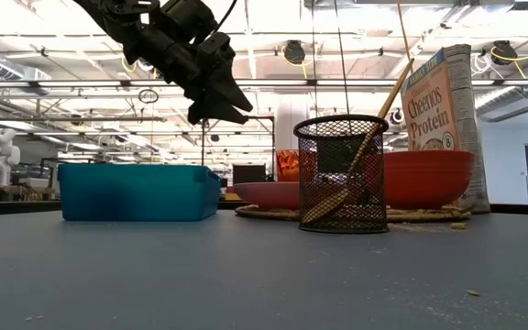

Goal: Arrange a breakfast setting
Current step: Put the bagel bread into the light pink plate

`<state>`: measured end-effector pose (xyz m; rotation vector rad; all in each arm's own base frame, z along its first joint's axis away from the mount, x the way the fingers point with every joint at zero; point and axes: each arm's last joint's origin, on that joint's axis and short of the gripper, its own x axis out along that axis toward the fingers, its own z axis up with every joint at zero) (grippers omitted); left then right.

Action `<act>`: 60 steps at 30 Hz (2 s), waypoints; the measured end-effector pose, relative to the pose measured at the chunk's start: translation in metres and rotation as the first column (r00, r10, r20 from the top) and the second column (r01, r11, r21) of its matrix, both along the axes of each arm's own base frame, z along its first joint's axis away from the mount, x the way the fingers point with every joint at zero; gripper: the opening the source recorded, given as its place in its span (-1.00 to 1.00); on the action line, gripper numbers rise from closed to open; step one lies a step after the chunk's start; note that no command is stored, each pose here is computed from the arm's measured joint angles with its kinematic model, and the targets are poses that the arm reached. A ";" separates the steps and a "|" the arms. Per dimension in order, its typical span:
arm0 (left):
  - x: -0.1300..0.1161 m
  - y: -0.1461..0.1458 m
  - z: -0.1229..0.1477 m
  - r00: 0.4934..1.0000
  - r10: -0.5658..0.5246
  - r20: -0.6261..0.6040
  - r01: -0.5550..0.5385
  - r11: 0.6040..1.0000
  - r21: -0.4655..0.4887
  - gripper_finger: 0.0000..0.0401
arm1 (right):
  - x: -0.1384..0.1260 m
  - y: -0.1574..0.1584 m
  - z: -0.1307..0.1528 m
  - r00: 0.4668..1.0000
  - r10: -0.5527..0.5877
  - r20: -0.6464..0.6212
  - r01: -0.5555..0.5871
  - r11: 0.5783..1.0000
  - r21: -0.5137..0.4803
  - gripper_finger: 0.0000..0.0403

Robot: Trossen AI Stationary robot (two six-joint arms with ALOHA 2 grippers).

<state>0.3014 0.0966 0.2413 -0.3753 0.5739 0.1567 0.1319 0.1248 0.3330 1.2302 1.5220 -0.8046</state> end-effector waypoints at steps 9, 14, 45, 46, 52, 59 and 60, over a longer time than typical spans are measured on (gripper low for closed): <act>0.000 0.000 0.000 1.000 0.000 0.000 0.000 1.000 0.000 -0.11 | -0.017 -0.015 0.015 0.997 -0.002 0.075 -0.003 0.998 0.065 -0.80; 0.000 0.000 0.000 1.000 0.000 0.000 0.000 1.000 0.000 -0.11 | -0.030 -0.027 0.024 0.991 -0.007 0.133 -0.009 0.993 0.116 -0.80; 0.001 0.000 0.001 1.000 0.000 0.011 0.000 1.000 0.003 -0.11 | -0.059 -0.087 0.058 0.511 -0.161 0.845 0.499 0.856 -0.139 -0.85; 0.001 0.000 0.001 1.000 0.000 0.011 0.000 1.000 0.003 -0.11 | -0.057 -0.086 0.059 0.498 -0.130 0.857 0.505 0.847 -0.165 -0.85; 0.001 0.000 0.001 1.000 -0.006 0.010 0.006 1.000 0.012 -0.11 | -0.034 -0.074 0.063 0.481 0.110 0.870 0.503 0.778 -0.377 -0.85; 0.000 0.001 0.001 1.000 -0.017 0.007 0.017 0.999 0.031 -0.11 | 0.019 -0.060 0.066 0.534 0.477 0.697 0.393 0.590 -0.705 -0.85; 0.000 0.001 0.001 1.000 -0.017 0.006 0.016 0.999 0.031 -0.11 | 0.028 -0.059 0.067 0.542 0.531 0.652 0.368 0.547 -0.752 -0.85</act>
